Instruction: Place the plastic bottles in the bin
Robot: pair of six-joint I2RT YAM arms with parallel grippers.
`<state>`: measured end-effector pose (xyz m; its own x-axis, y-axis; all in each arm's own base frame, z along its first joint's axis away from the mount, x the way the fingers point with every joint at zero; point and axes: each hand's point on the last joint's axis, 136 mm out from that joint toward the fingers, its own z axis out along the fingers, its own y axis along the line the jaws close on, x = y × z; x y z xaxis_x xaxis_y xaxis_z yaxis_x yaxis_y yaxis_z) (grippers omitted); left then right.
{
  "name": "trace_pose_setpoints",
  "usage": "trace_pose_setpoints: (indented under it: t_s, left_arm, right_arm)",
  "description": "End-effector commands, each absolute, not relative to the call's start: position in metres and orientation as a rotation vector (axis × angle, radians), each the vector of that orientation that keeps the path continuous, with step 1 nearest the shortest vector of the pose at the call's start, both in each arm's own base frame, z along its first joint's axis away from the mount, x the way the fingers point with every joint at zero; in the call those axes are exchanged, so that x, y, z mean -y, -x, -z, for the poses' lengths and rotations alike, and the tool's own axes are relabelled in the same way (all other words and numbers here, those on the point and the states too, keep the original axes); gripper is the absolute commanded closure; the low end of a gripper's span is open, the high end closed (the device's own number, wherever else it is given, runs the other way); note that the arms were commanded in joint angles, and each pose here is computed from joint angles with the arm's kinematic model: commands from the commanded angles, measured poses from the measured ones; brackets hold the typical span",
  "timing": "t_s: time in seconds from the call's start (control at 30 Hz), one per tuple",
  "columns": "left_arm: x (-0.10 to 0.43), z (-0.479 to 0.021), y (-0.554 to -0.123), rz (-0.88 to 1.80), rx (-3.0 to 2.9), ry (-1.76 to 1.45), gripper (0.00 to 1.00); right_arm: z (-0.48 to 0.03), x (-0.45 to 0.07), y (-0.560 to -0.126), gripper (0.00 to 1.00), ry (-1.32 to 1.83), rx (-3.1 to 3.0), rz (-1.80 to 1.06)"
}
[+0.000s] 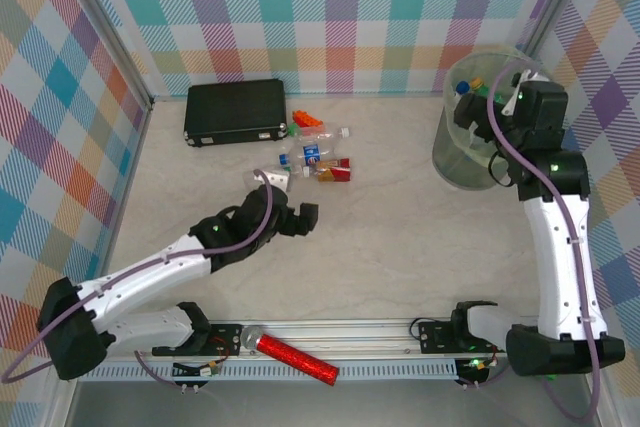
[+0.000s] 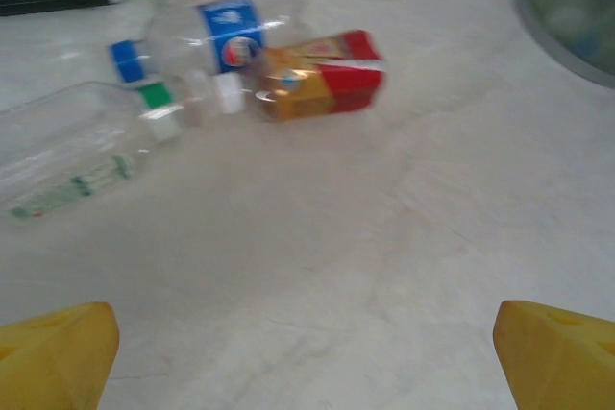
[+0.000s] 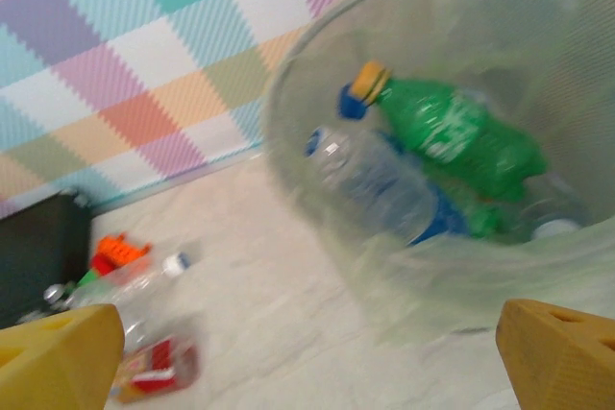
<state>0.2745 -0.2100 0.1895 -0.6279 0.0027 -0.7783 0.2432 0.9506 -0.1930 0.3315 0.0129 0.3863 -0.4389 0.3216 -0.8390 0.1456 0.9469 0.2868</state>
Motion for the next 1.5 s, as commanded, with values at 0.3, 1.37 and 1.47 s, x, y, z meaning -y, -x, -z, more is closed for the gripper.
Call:
trace_pose_setpoints:
  t_s: [0.3, 1.37, 1.47]
  left_arm:
    - [0.159, -0.164, -0.386, 0.309, -2.305, 0.161, 0.01]
    - [0.172, -0.100, -0.403, 0.605, -2.544, 0.152, 0.00]
    - [0.181, -0.100, -0.391, 0.593, -2.559, 0.108, 0.00]
  right_arm:
    - [-0.342, -0.127, -0.295, 0.01, -0.074, -2.125, -0.588]
    - [-0.290, -0.190, -0.260, 0.01, 0.096, -2.234, -0.748]
    - [-0.290, -0.189, -0.258, 0.01, 0.093, -2.236, -0.746]
